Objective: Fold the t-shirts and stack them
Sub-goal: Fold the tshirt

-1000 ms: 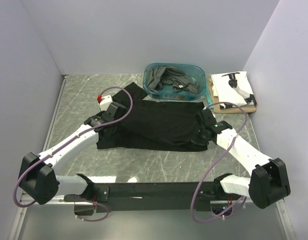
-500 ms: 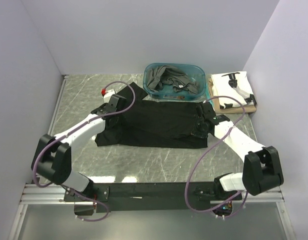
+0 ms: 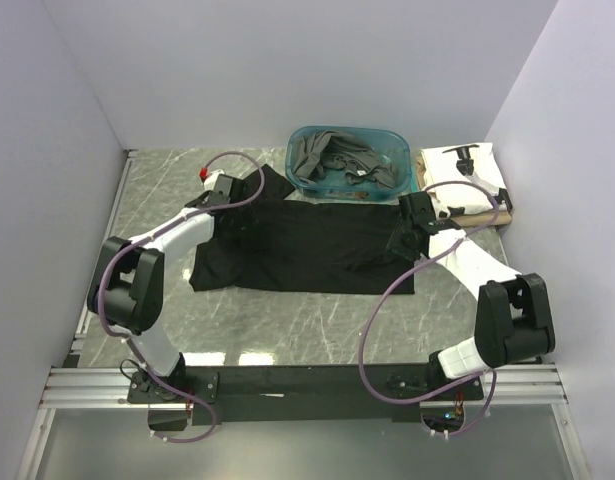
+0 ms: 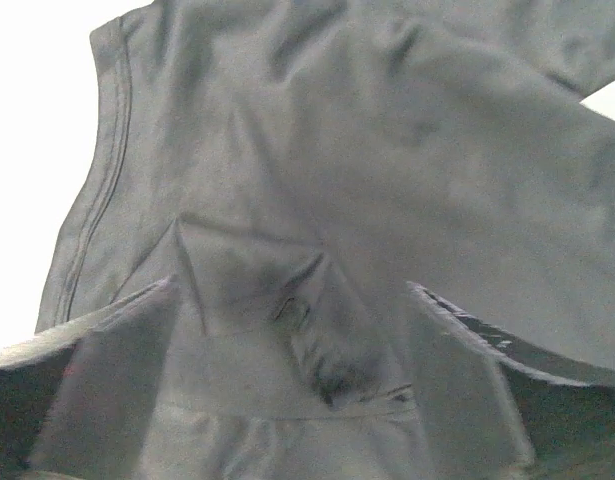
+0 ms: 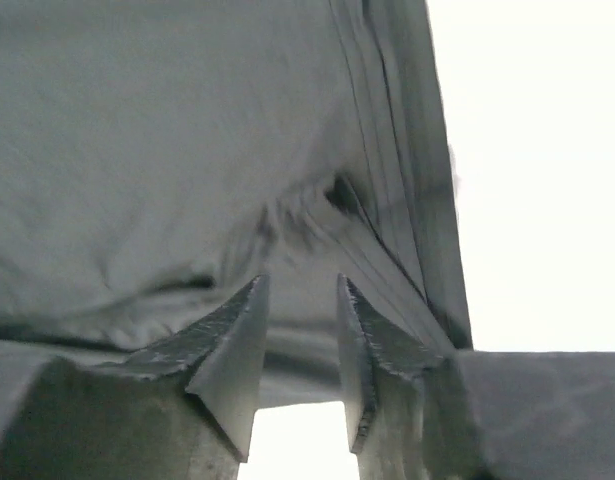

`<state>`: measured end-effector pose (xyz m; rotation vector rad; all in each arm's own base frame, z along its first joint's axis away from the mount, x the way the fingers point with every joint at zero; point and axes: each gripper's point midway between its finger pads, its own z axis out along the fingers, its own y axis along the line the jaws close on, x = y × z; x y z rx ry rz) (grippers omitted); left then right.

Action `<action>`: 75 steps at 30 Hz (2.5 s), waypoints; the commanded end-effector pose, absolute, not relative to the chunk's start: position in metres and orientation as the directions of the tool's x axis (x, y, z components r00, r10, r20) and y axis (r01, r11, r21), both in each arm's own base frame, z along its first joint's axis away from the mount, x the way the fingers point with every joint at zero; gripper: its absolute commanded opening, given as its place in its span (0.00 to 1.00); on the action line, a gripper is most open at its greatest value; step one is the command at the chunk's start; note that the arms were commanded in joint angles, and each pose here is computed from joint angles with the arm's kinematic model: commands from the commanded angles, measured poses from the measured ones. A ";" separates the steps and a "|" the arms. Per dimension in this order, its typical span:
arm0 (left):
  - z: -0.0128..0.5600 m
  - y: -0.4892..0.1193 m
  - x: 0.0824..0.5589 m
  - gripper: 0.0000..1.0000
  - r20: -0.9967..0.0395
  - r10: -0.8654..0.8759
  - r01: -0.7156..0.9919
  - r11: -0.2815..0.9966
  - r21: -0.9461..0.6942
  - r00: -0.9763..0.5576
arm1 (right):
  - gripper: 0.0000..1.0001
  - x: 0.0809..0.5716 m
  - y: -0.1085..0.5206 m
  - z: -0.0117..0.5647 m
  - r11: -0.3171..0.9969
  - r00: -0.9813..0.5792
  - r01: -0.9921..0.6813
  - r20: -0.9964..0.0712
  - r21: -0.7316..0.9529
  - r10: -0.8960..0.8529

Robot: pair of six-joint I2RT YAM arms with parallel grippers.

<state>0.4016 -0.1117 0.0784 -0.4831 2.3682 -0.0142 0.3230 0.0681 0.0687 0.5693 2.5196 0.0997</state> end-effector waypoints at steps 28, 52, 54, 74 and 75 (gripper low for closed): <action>0.077 -0.171 0.396 0.99 -0.548 -0.401 -0.174 0.891 -0.420 -0.734 | 0.82 0.313 0.110 0.077 0.930 -0.766 0.150 -0.555 0.337 0.324; 0.119 -0.163 0.483 0.99 -0.702 -0.363 -0.193 0.930 -0.313 -0.613 | 0.82 0.318 0.095 0.092 0.936 -0.724 0.155 -0.608 0.316 0.325; 0.138 -0.158 0.469 0.99 -0.718 -0.383 -0.191 0.922 -0.338 -0.581 | 0.82 0.322 0.099 0.095 0.936 -0.715 0.139 -0.621 0.325 0.321; 0.027 -0.120 0.332 0.99 -0.503 -0.525 -0.404 0.851 -0.336 -0.687 | 0.82 0.295 0.117 0.033 0.921 -0.806 0.220 -0.471 0.322 0.358; 0.023 -0.114 0.322 0.99 -0.497 -0.529 -0.428 0.849 -0.311 -0.688 | 0.82 0.290 0.116 0.034 0.917 -0.805 0.226 -0.468 0.329 0.366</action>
